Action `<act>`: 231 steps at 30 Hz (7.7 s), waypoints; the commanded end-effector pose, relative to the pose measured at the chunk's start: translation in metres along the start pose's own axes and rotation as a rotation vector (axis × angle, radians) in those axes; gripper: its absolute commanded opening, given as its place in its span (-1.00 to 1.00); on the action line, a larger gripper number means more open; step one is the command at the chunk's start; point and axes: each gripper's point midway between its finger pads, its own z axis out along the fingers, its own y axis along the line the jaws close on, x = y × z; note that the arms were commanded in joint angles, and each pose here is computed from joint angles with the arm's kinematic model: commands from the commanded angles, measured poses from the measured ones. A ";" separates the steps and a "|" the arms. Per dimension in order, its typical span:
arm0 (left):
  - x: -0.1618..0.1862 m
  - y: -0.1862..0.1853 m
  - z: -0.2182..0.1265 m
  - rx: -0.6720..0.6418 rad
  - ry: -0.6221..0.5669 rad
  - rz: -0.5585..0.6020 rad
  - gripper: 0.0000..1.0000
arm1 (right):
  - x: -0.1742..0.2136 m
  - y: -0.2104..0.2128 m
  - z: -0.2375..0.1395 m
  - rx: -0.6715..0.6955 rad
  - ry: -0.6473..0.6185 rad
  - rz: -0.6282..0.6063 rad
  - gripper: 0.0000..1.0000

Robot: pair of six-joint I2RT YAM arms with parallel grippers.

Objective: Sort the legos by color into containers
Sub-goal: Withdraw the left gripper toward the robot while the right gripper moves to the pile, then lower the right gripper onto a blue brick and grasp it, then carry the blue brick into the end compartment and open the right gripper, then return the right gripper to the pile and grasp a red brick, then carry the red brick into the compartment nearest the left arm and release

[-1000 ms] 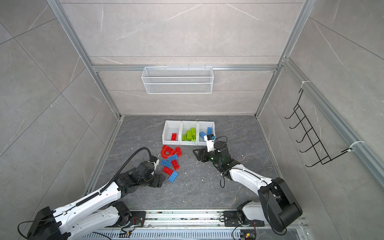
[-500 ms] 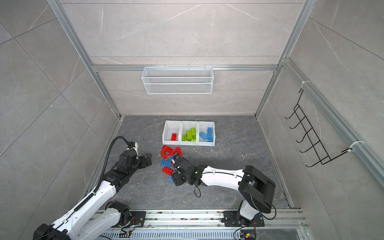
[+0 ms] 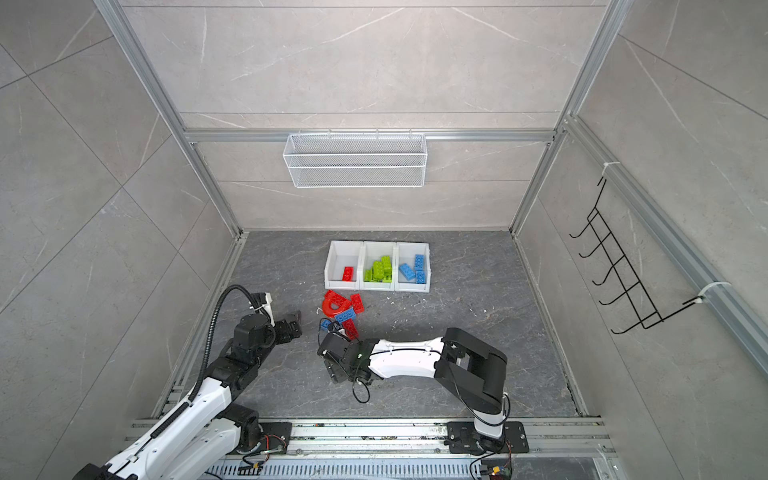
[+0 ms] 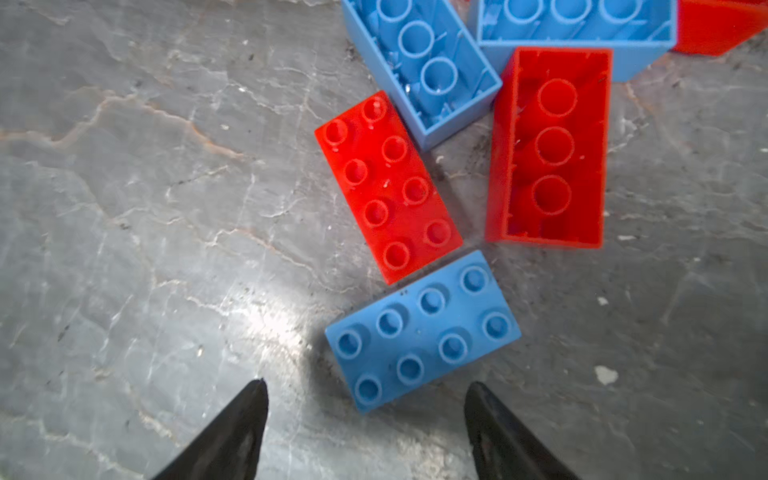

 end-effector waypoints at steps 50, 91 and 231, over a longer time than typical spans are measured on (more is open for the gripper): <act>-0.020 -0.001 -0.007 -0.002 -0.069 0.006 0.99 | -0.006 -0.037 0.022 0.155 0.042 0.082 0.51; -0.012 -0.011 0.003 0.053 -0.052 -0.017 1.00 | -0.149 -0.272 -0.098 0.054 -0.227 0.351 -0.63; -0.012 -0.012 0.003 0.074 -0.085 -0.030 1.00 | -0.242 -0.143 -0.075 -0.082 -0.328 0.102 -0.73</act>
